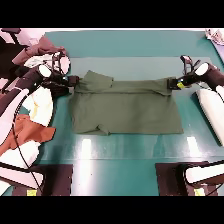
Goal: Fold the shirts.
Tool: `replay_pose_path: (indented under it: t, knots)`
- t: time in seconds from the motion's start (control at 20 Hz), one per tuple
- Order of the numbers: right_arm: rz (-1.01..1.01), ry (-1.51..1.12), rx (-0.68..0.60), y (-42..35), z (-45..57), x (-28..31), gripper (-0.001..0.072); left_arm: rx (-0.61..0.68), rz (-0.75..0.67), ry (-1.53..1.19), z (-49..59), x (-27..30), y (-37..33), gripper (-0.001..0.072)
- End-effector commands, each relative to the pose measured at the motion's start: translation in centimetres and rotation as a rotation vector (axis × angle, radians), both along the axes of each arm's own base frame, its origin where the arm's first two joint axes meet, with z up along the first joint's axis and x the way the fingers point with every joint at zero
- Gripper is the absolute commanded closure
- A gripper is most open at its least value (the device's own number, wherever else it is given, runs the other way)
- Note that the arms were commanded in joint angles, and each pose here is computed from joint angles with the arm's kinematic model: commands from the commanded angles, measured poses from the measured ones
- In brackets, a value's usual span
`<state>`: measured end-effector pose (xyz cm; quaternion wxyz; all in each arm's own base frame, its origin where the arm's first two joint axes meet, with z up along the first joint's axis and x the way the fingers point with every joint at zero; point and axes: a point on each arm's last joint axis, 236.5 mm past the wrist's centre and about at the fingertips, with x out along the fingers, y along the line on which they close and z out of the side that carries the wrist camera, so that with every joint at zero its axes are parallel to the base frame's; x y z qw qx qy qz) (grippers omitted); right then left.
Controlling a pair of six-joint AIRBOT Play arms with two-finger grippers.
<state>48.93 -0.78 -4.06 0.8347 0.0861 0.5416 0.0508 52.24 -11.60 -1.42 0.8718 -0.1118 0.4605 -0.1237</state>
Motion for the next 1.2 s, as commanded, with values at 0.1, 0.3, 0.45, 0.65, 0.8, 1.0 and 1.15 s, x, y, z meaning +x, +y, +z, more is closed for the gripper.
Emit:
replay_pose_path:
  t: [0.1, 0.3, 0.45, 0.65, 0.8, 1.0, 1.15]
  knots:
    - [0.044, 0.084, 0.013, 0.8, 0.5, 1.7, 0.0312, -0.002, 0.002, -0.013, 1.9, 2.1, -0.1, 0.0030]
    - [0.006, 0.184, -0.204, -5.1, 4.0, -0.2, 0.0205, 0.056, -0.105, 0.117, 3.7, -1.3, -0.2, 0.0003]
    - [-0.086, 0.150, -0.141, -6.0, 6.9, -1.9, 0.0187, 0.067, -0.139, 0.132, 7.2, -5.0, 0.0, 0.0004]
    - [-0.124, 0.170, -0.077, -5.6, 5.9, -6.6, 0.0185, 0.104, -0.141, 0.149, 8.2, -13.3, 1.4, 0.0005]
    - [-0.179, 0.119, 0.057, -4.1, 5.4, -8.8, 0.0185, 0.034, -0.162, 0.244, 6.4, -21.5, 0.6, 0.0005]
    - [-0.201, 0.096, 0.083, -3.1, 5.4, -11.9, 0.0185, 0.016, -0.210, 0.352, 4.5, -27.8, 0.4, 0.0221]
    - [-0.184, 0.110, 0.081, -1.7, 4.5, -14.7, 0.0186, -0.042, -0.204, 0.405, 2.3, -29.4, -0.5, 0.0125]
